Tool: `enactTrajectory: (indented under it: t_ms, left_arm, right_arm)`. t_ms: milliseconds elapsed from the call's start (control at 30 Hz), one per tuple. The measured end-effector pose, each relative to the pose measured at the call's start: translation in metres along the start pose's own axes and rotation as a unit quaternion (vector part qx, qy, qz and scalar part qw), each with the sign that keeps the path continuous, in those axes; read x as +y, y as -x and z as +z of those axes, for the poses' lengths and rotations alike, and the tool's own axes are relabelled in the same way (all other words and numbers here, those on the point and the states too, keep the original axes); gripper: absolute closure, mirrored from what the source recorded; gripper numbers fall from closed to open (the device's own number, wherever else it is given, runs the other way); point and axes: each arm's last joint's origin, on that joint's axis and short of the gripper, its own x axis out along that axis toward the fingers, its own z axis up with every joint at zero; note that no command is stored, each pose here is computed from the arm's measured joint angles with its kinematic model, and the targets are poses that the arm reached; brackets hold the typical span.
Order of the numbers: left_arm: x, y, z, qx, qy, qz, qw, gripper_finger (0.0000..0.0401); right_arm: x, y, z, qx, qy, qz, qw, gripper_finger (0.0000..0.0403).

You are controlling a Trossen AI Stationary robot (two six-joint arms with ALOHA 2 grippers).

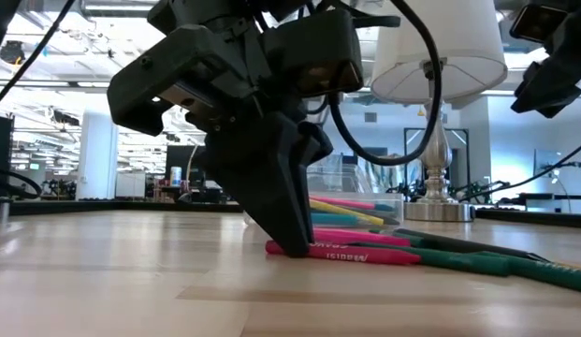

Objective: Pick & place school supplies into a supply box
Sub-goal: Put the red crayon into the transparent supply box

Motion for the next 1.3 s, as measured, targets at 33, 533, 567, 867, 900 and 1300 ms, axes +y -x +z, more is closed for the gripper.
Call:
enactTrajectory:
  t_ms: [33, 533, 567, 867, 900, 1300]
  left_arm:
    - [-0.001, 0.0, -0.001, 0.005, 0.004, 0.003, 1.0, 0.0364]
    - [-0.006, 0.016, -0.005, 0.114, 0.076, 0.034, 0.99, 0.0365]
    - [-0.007, 0.018, -0.004, 0.123, 0.075, 0.039, 0.989, 0.0365]
    - [0.003, 0.031, 0.0, 0.169, 0.086, 0.057, 0.98, 0.0375]
    - [0.005, 0.034, 0.003, 0.166, 0.088, 0.058, 0.98, 0.0381]
    - [0.038, 0.076, 0.039, 0.118, 0.08, 0.129, 0.981, 0.0387]
  right_arm:
    - [0.0, 0.0, 0.0, 0.002, -0.001, -0.002, 1.0, 0.0285]
    - [-0.005, 0.0, -0.005, 0.016, -0.003, -0.033, 0.999, 0.0285]
    - [-0.005, 0.0, -0.005, 0.015, -0.003, -0.035, 0.999, 0.0285]
    - [-0.006, 0.0, -0.005, 0.011, -0.001, -0.045, 0.999, 0.0285]
    - [-0.006, 0.0, -0.005, 0.011, -0.001, -0.045, 0.999, 0.0285]
    - [-0.006, 0.0, -0.005, 0.011, -0.001, -0.046, 0.999, 0.0285]
